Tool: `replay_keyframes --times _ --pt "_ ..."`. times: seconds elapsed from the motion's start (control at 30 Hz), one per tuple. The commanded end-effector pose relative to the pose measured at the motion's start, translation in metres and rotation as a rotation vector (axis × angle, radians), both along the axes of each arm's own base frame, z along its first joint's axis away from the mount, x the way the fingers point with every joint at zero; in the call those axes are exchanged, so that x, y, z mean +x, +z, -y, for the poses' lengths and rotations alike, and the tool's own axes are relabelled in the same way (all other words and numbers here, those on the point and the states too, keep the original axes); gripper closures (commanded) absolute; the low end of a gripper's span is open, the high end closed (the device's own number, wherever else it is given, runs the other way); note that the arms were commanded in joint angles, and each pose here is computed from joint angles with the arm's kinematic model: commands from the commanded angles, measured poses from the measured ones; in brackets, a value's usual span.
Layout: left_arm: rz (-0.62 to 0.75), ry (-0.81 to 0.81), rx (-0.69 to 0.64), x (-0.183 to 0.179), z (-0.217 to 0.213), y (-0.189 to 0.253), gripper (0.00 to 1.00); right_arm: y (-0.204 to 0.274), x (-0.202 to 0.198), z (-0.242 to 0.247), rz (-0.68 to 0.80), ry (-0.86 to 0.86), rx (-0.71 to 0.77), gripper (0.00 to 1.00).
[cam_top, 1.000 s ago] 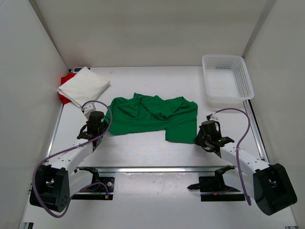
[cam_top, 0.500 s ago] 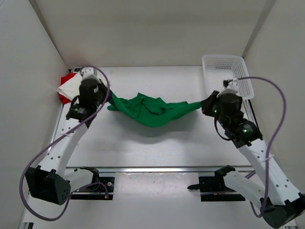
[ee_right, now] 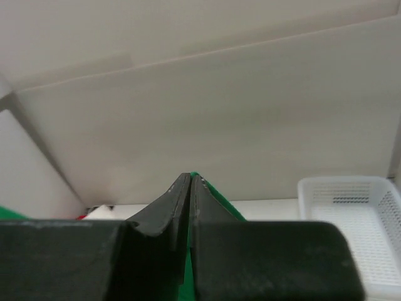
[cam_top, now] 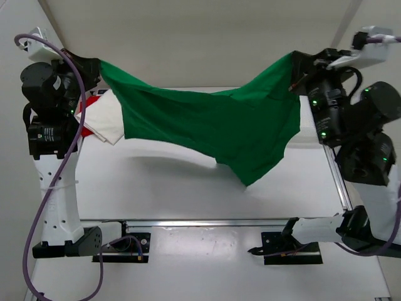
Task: Fold and stack the t-shirts
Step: Flatten out the tshirt
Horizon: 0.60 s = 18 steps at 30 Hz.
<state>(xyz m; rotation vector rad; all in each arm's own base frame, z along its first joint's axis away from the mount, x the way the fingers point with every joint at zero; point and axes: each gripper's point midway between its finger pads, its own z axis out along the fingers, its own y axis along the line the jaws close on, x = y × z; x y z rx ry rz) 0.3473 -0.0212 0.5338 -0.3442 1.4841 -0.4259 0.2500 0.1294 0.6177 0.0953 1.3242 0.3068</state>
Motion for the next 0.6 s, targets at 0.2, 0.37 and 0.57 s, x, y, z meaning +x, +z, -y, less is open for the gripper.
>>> replay_keyframes --times 0.2,0.37,0.57 --pt "-0.288 0.046 0.011 0.051 -0.006 -0.134 1.0 -0.097 0.152 0.006 -0.203 0.031 -0.167 1.0" --pt "-0.402 0.034 0.027 0.097 0.009 -0.189 1.0 -0.17 0.246 0.017 -0.38 0.119 -0.147 1.0" --pt "-0.404 -0.037 -0.06 0.171 0.016 -0.173 1.0 -0.104 0.284 0.043 -0.184 0.126 -0.02 1.0"
